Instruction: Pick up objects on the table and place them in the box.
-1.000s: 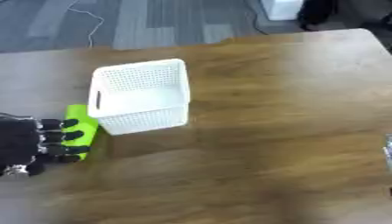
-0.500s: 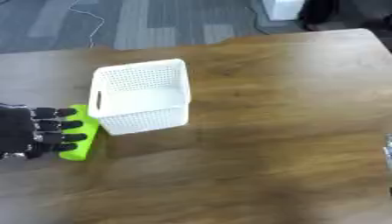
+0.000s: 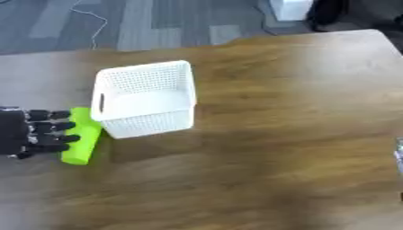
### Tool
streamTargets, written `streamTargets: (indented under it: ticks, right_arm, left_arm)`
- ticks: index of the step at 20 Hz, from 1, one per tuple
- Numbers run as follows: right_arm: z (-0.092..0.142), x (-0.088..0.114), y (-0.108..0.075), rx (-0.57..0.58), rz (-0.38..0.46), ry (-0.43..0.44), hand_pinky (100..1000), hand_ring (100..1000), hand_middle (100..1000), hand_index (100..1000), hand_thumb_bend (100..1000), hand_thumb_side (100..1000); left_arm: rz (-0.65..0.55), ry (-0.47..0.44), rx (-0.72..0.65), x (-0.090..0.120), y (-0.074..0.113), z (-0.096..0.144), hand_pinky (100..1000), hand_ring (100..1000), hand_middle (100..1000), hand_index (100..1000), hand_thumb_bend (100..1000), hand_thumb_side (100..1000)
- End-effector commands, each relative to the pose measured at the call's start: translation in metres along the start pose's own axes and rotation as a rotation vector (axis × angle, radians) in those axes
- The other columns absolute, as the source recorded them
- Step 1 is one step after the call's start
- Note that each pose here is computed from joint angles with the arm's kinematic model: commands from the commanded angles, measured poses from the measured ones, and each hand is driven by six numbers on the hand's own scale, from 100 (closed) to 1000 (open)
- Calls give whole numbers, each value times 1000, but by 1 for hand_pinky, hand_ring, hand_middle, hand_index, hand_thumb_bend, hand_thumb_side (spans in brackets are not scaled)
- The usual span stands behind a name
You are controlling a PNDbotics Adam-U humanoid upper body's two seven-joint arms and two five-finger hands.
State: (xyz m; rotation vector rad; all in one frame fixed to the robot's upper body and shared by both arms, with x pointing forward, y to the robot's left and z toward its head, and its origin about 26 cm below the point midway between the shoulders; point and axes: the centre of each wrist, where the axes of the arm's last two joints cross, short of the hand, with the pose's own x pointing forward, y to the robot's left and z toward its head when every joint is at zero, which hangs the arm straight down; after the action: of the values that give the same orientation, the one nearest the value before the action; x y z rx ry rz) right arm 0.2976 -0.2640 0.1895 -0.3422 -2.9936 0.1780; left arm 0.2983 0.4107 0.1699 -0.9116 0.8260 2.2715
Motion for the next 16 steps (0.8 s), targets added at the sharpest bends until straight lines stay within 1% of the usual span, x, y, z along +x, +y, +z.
streamTargets:
  ticks: [1, 3, 4, 10, 16]
  right_arm:
    - [-8, 2, -1, 0, -3, -33, 350, 468, 494, 574, 286, 1000]
    - [-8, 2, -1, -1, -6, -33, 350, 468, 494, 574, 284, 1000]
    - [-8, 2, 0, -3, -8, -34, 349, 467, 495, 574, 285, 1000]
    - [-10, 2, 3, -8, -19, -37, 348, 467, 495, 574, 284, 1000]
    - [-12, 2, 4, -14, -28, -44, 348, 467, 495, 574, 285, 1000]
  left_arm:
    - [143, -151, 202, -7, -2, 7, 985, 962, 1000, 1000, 837, 607]
    - [142, -145, 202, -6, -3, 6, 987, 963, 1000, 1000, 844, 606]
    - [137, -137, 204, -6, -4, 6, 989, 964, 1000, 1000, 842, 589]
    - [107, -90, 224, -7, -3, 3, 983, 959, 1000, 1000, 877, 596]
    - [107, -81, 215, -4, -5, 3, 964, 958, 1000, 1000, 876, 587]
